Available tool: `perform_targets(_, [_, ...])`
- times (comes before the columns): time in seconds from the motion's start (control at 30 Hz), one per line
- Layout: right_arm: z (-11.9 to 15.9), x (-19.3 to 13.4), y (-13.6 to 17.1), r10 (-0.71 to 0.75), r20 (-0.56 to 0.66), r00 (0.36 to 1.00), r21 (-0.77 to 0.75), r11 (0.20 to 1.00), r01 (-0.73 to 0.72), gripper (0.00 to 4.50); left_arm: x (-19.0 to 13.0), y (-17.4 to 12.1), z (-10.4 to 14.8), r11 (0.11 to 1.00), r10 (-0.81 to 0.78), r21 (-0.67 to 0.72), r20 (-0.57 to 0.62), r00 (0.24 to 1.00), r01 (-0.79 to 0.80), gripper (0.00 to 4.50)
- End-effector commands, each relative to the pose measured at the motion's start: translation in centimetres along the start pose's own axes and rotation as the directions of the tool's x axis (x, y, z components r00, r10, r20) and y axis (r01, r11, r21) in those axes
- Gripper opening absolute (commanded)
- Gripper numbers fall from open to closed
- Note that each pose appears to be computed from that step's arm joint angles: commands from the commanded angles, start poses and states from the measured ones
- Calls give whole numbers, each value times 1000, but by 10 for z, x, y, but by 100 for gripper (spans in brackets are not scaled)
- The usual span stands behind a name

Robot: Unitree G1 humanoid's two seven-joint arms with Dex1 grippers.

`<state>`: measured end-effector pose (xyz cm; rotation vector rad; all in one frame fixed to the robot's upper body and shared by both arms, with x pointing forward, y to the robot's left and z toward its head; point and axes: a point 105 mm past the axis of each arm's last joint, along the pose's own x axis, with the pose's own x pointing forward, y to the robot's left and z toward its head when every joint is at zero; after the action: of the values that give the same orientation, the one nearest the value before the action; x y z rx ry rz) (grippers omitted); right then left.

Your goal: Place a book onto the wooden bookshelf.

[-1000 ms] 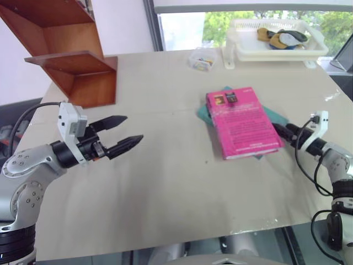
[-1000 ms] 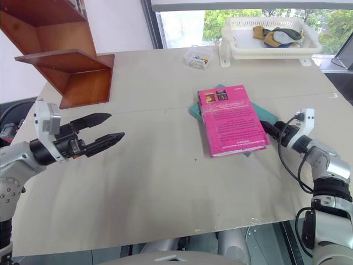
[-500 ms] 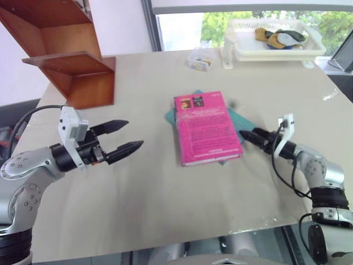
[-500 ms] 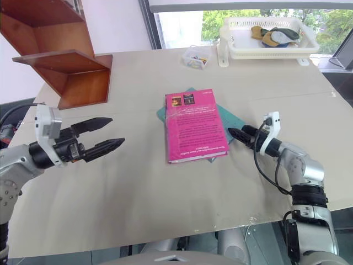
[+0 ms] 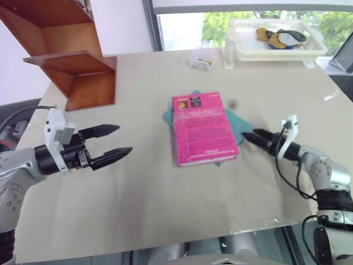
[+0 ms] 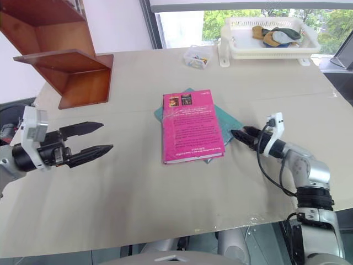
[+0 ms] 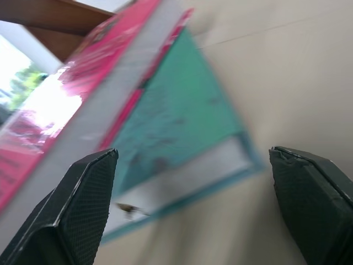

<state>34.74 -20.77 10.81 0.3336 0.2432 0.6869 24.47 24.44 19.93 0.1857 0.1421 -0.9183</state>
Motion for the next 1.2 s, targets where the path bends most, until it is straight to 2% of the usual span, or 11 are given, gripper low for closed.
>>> perform_targets(0.03, [43, -12, -3, -21, 134, 991, -36, 999, 26, 450, -14, 5, 9, 998, 8, 55, -14, 1000, -7, 444])
perform_targets(0.17, [60, -4, 5, 10, 175, 984, -43, 999, -3, 450, -18, 6, 4, 998, -7, 62, -49, 999, 10, 444])
perform_targets(0.3, [69, 27, 34, 132, 178, 975, -57, 991, -123, 450, -16, 7, 4, 998, -18, 67, -44, 999, 20, 444])
perform_targets(0.5, [69, 77, 65, 265, 131, 955, -75, 963, -257, 450, -13, 9, 8, 996, -29, 80, -33, 999, 31, 444])
perform_targets(0.67, [60, 107, 79, 324, 53, 945, -96, 943, -318, 450, -16, 9, 9, 996, -18, 90, -34, 999, 20, 444])
perform_targets(0.87, [44, 125, 90, 376, -40, 926, -113, 919, -378, 450, -24, 4, 8, 996, 8, 90, -34, 999, -4, 444])
perform_targets(1.03, [34, 128, 108, 462, -100, 881, -128, 872, -472, 450, -30, -1, 7, 997, 14, 82, -43, 999, -10, 444])
perform_targets(1.2, [29, 131, 117, 488, -128, 864, -147, 852, -503, 450, -31, -2, 4, 997, 16, 83, -59, 998, -11, 444])
